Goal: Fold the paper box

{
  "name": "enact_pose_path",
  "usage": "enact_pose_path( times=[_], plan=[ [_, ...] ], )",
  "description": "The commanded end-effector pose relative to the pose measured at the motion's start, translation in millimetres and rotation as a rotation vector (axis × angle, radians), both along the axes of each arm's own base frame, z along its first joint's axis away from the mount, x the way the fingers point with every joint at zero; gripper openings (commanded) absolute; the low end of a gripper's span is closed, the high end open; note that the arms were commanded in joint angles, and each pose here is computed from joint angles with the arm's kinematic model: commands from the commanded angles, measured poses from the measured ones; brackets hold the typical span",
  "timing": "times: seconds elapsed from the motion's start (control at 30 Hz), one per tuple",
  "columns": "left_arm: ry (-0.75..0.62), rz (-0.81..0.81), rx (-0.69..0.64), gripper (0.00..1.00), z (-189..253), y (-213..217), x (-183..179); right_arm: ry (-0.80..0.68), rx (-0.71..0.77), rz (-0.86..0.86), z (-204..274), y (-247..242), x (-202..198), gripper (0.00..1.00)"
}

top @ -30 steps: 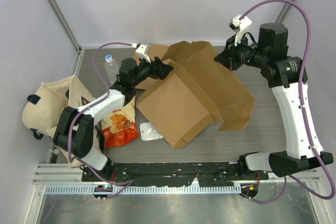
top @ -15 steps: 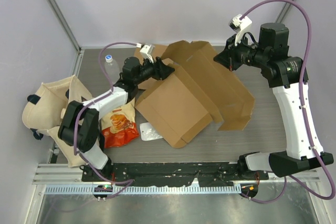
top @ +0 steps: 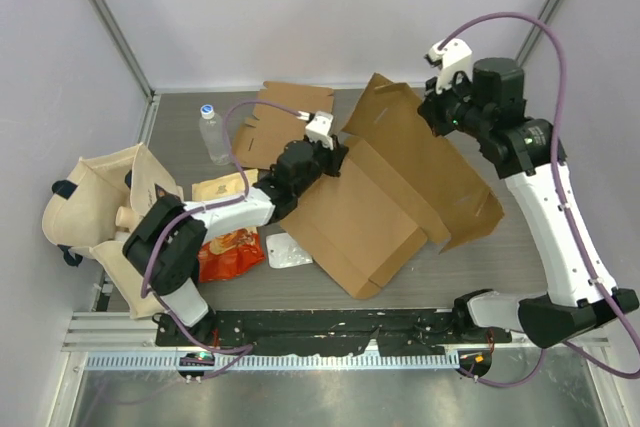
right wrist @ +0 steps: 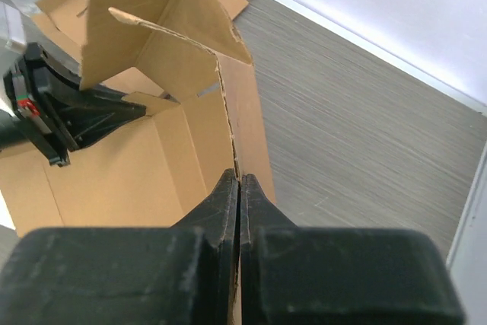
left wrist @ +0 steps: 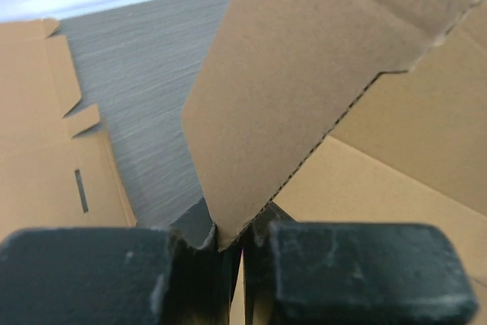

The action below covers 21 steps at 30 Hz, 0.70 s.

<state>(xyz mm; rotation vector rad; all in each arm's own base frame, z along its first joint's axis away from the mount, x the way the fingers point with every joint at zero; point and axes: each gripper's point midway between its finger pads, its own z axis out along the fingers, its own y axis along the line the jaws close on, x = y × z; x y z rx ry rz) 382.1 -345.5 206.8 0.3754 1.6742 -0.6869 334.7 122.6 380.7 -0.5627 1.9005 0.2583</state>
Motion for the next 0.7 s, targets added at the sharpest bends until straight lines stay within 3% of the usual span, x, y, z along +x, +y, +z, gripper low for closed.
enact_pose_path(
  times=[0.0, 0.17, 0.43, 0.67],
  plan=[
    [-0.09, 0.168, 0.007, 0.07, 8.5, -3.1, 11.9, -0.067, -0.08, -0.039, -12.1, 30.9, 7.2, 0.01],
    [-0.057, 0.167, -0.032, 0.09, -27.7, -10.7, -0.3, -0.072, -0.15, 0.005, -67.6, 46.6, -3.7, 0.01],
    [0.027, 0.115, -0.132, 0.14, -57.1, -18.8, -13.7, -0.158, -0.289, 0.101, -116.1, 63.9, -27.4, 0.01],
    [0.111, 0.012, -0.177, 0.4, -72.5, -26.5, -35.9, -0.189, -0.386, 0.146, -110.9, 58.4, -29.2, 0.01]
  ],
)
